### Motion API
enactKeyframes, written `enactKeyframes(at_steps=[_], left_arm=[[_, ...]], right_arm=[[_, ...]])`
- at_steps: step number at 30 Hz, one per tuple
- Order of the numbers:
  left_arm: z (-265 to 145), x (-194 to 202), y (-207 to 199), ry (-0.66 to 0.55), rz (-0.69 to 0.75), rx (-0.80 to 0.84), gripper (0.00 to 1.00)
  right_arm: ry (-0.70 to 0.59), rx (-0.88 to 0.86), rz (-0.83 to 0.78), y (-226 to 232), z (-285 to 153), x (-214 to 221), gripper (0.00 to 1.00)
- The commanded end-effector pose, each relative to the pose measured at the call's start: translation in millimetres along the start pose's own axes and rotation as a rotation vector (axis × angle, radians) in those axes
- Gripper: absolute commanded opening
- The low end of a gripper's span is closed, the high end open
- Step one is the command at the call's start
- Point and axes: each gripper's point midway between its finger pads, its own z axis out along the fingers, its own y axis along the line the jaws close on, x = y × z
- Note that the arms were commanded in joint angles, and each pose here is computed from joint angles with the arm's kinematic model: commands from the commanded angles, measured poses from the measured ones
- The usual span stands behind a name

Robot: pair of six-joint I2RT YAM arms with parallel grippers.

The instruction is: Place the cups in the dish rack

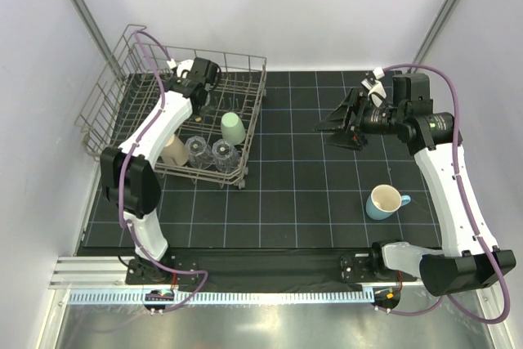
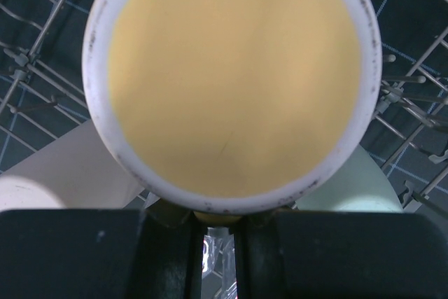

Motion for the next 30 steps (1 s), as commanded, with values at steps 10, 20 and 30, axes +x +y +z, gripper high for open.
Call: enactKeyframes(at_steps=[10, 20, 30], left_arm=[[22.8, -2.8, -5.8, -0.017, -0.143, 0.006, 0.0], [51.5, 13.9, -8.1, 0.049, -0.155, -0.008, 0.0], [68.7, 25.0, -5.9, 0.107, -0.21, -0.047, 0.14]], right_arm=[[-0.03, -0.001, -0.041, 8.9, -11.5, -5.0, 0.67], [-0.035, 0.011, -0.043, 7.4, -13.0, -8.9, 0.67], [-0.036, 0.022, -0.038, 4.6, -11.1, -13.2, 0.67]])
